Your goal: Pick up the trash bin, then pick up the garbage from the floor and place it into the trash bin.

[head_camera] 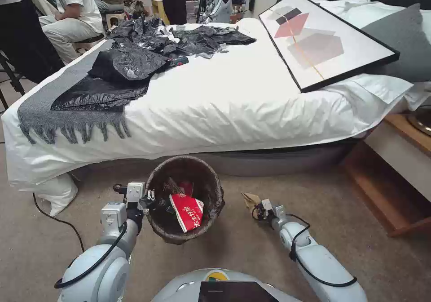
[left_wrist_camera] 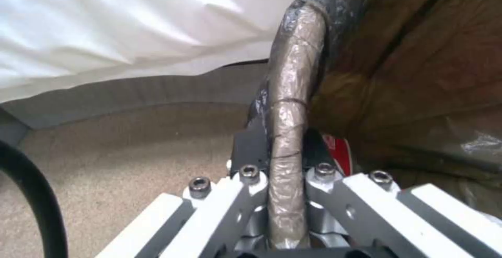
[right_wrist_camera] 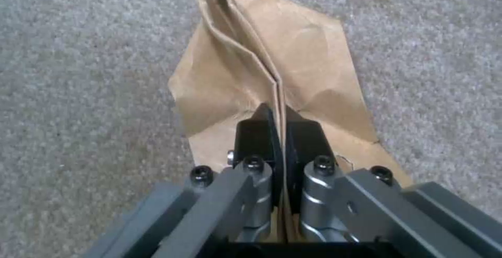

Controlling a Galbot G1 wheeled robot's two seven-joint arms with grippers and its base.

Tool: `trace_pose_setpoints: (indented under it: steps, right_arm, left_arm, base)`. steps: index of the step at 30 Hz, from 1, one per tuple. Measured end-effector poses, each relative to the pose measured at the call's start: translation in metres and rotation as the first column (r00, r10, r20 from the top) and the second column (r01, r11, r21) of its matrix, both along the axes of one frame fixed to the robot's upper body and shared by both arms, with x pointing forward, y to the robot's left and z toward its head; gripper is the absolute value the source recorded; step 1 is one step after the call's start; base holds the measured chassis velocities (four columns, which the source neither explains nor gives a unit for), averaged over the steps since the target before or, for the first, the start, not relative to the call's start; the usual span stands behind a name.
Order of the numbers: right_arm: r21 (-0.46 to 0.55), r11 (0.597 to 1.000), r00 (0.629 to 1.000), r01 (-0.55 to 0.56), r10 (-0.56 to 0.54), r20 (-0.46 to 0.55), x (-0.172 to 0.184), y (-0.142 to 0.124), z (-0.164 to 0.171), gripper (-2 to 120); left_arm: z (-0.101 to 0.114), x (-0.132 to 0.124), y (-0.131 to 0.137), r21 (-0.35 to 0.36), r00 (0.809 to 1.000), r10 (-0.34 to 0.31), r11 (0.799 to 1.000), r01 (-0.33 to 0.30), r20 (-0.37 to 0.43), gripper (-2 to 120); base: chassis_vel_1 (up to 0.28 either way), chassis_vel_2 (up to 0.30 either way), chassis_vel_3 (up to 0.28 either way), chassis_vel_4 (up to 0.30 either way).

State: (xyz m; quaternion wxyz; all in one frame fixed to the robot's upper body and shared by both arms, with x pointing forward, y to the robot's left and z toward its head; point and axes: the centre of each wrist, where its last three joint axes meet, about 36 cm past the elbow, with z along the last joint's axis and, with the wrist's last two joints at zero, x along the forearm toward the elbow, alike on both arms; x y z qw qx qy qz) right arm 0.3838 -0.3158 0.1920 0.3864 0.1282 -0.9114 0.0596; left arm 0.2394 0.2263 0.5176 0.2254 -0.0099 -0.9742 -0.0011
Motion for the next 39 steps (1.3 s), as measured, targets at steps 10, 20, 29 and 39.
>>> trace_pose_setpoints:
  steps: [10, 20, 29, 39]
  right_arm:
    - [-0.016, 1.000, 0.999, 0.020, -0.020, 0.026, -0.002, -0.009, 0.002, 0]
    - [-0.006, 1.000, 0.968, 0.018, -0.016, 0.250, -0.004, -0.034, 0.094, 0]
    - [0.086, 0.994, 0.894, -0.074, 0.027, 0.448, -0.025, -0.035, 0.210, 0]
    - [0.136, 0.970, 0.824, -0.201, 0.092, 0.560, -0.043, -0.002, 0.284, 0]
  left_arm:
    - [0.000, 0.000, 0.000, 0.000, 1.000, 0.001, 1.000, -0.001, 0.000, 2]
    - [-0.001, -0.001, 0.001, 0.005, 1.000, 0.003, 1.000, -0.003, -0.006, 2]
    - [-0.001, -0.001, 0.000, 0.003, 1.000, -0.001, 1.000, 0.001, -0.008, 2]
    - [-0.001, -0.001, -0.002, -0.001, 1.000, -0.007, 1.000, 0.007, -0.009, 2]
  base:
    - [0.000, 0.000, 0.000, 0.000]
    - [0.000, 0.000, 0.000, 0.000]
    - [0.000, 0.000, 0.000, 0.000]
    - [0.000, 0.000, 0.000, 0.000]
